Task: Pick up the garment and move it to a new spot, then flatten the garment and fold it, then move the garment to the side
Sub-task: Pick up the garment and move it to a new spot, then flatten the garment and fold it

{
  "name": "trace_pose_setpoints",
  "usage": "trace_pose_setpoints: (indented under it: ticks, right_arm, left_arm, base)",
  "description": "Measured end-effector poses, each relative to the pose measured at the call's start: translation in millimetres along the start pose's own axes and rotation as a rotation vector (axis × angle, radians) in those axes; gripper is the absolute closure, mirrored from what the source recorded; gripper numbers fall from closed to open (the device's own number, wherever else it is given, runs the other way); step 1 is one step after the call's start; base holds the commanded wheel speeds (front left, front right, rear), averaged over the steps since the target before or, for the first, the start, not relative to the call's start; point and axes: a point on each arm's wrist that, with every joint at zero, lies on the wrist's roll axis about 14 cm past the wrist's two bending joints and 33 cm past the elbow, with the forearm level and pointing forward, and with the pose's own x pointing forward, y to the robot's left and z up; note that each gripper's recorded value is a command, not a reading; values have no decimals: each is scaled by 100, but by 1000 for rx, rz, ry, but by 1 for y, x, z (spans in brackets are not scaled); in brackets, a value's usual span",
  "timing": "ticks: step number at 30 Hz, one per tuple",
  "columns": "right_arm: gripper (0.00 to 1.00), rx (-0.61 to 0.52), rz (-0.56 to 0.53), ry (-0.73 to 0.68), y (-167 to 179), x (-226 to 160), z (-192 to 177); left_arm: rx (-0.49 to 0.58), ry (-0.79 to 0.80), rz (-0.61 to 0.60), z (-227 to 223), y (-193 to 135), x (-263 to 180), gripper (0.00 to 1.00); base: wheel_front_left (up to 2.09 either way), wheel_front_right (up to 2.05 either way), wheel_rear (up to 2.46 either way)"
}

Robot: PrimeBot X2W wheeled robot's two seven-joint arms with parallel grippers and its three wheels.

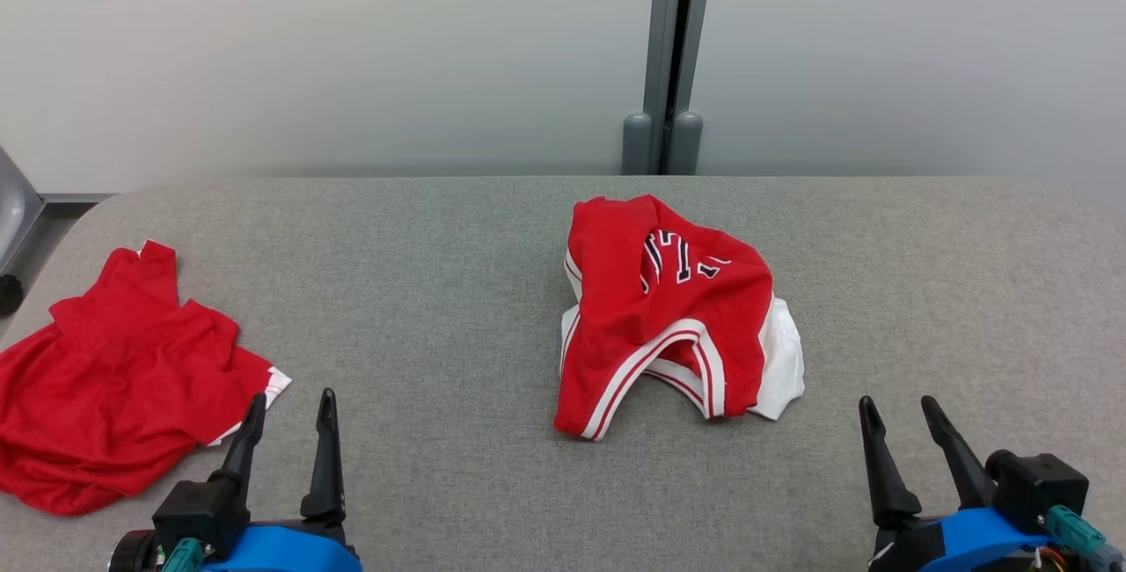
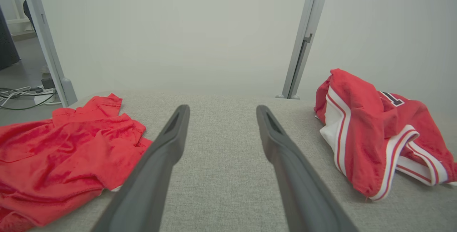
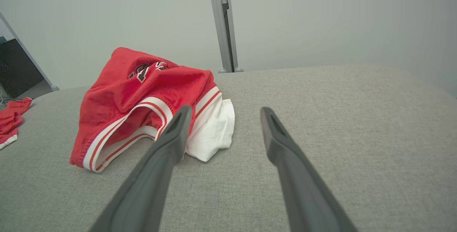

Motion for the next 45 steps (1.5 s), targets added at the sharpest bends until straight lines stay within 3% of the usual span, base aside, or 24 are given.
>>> trace_pose_setpoints:
  ticks: [12,18,31,41,42,43,45]
  right_arm:
    - [0,7,29,33,10,2,-8]
    - [0,-8,110,138,36,23,-24]
    - [0,-25,8,424,7,92,-74]
    - [0,-61,70,628,29,104,-122]
    - [22,-76,77,637,30,104,-123]
    - [100,-83,84,635,32,105,-122]
    - [100,-101,104,606,39,106,-118]
  left_arm:
    - [-16,16,-7,-6,-3,1,0]
    - [-23,19,-11,-7,-4,8,0]
    - [-30,24,-19,-9,-6,29,0]
    - [-30,43,2,-15,2,30,0]
    - [-28,40,3,-14,2,30,0]
    - [-27,36,2,-13,2,30,0]
    - [-26,29,3,-10,2,29,0]
  base:
    - [0,0,0]
    - [0,0,0]
    - [0,0,0]
    - [0,0,0]
    - [0,0,0]
    - [0,0,0]
    - [0,0,0]
